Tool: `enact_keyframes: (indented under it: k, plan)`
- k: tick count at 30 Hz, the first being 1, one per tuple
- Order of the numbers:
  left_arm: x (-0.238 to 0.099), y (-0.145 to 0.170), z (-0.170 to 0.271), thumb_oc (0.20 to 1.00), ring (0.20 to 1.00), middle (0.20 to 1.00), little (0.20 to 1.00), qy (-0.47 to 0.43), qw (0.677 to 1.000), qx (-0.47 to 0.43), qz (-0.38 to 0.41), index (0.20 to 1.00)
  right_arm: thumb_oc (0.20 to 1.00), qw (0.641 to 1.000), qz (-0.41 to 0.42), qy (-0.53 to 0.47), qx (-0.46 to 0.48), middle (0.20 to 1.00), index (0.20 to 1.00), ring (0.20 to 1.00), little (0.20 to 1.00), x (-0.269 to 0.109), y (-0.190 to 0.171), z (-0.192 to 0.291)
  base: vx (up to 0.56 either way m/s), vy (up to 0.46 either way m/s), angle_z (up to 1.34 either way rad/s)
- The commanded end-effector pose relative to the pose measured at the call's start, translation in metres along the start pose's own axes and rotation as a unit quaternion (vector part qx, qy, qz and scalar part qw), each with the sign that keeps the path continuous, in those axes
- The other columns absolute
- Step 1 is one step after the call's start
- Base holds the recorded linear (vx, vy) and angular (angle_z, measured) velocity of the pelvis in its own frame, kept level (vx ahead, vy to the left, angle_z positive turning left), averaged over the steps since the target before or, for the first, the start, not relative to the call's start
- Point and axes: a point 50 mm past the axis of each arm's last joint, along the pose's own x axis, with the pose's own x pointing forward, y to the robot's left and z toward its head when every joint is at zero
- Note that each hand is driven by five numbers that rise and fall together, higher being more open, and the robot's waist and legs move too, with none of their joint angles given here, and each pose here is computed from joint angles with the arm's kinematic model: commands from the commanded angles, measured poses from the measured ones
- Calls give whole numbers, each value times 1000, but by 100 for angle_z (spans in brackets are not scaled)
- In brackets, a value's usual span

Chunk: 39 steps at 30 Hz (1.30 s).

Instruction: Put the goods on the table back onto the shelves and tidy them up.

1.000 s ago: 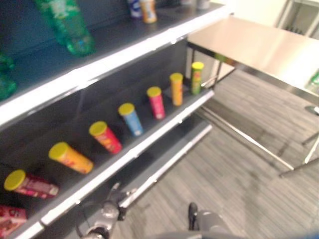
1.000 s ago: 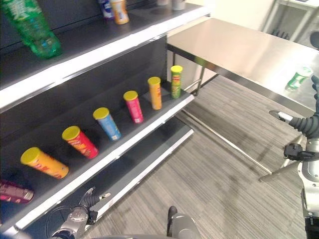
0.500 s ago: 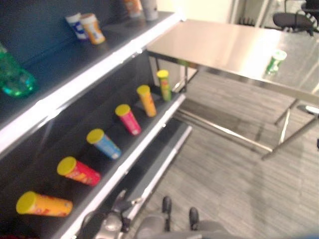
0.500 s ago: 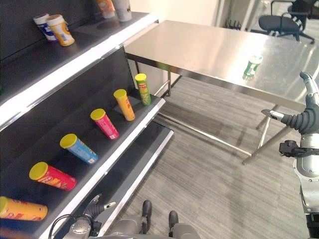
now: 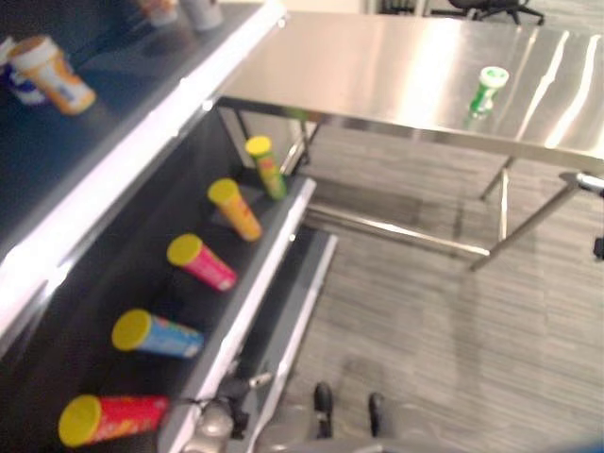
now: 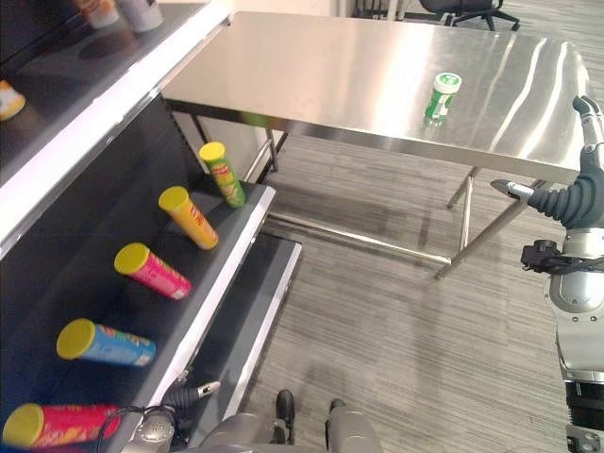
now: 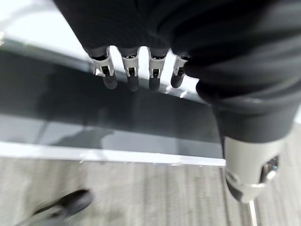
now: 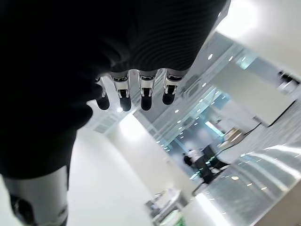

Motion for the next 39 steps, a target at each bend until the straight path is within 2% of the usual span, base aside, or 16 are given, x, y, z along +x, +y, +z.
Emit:
enact_keyframes:
  k: [1, 7, 19, 24, 39]
  plan:
    - [2, 23, 3, 1000, 1000, 1000, 1000, -9, 999, -6, 37, 1000, 1000, 998, -39, -38, 16, 1000, 1000, 1000, 1000, 15, -4, 16, 248, -113, -2]
    - [1, 24, 0, 1000, 1000, 1000, 1000, -7, 999, 2, 35, 1000, 1000, 998, -35, -48, 22, 1000, 1000, 1000, 1000, 24, -11, 19, 235, -110, -33]
    - [1, 13, -8, 1000, 1000, 1000, 1000, 15, 999, 24, 15, 1000, 1000, 999, -30, -12, 7, 1000, 1000, 1000, 1000, 24, -22, 4, 257, -208, 30]
    - [-4, 7, -15, 1000, 1000, 1000, 1000, 19, 999, 32, -7, 1000, 1000, 999, 12, -23, 27, 1000, 1000, 1000, 1000, 35, -16, 10, 224, -280, 23]
    - [-5, 0, -3, 1000, 1000, 1000, 1000, -18, 998, 46, -31, 1000, 1000, 997, 16, -62, 34, 1000, 1000, 1000, 1000, 60, -3, 34, 235, -68, -11]
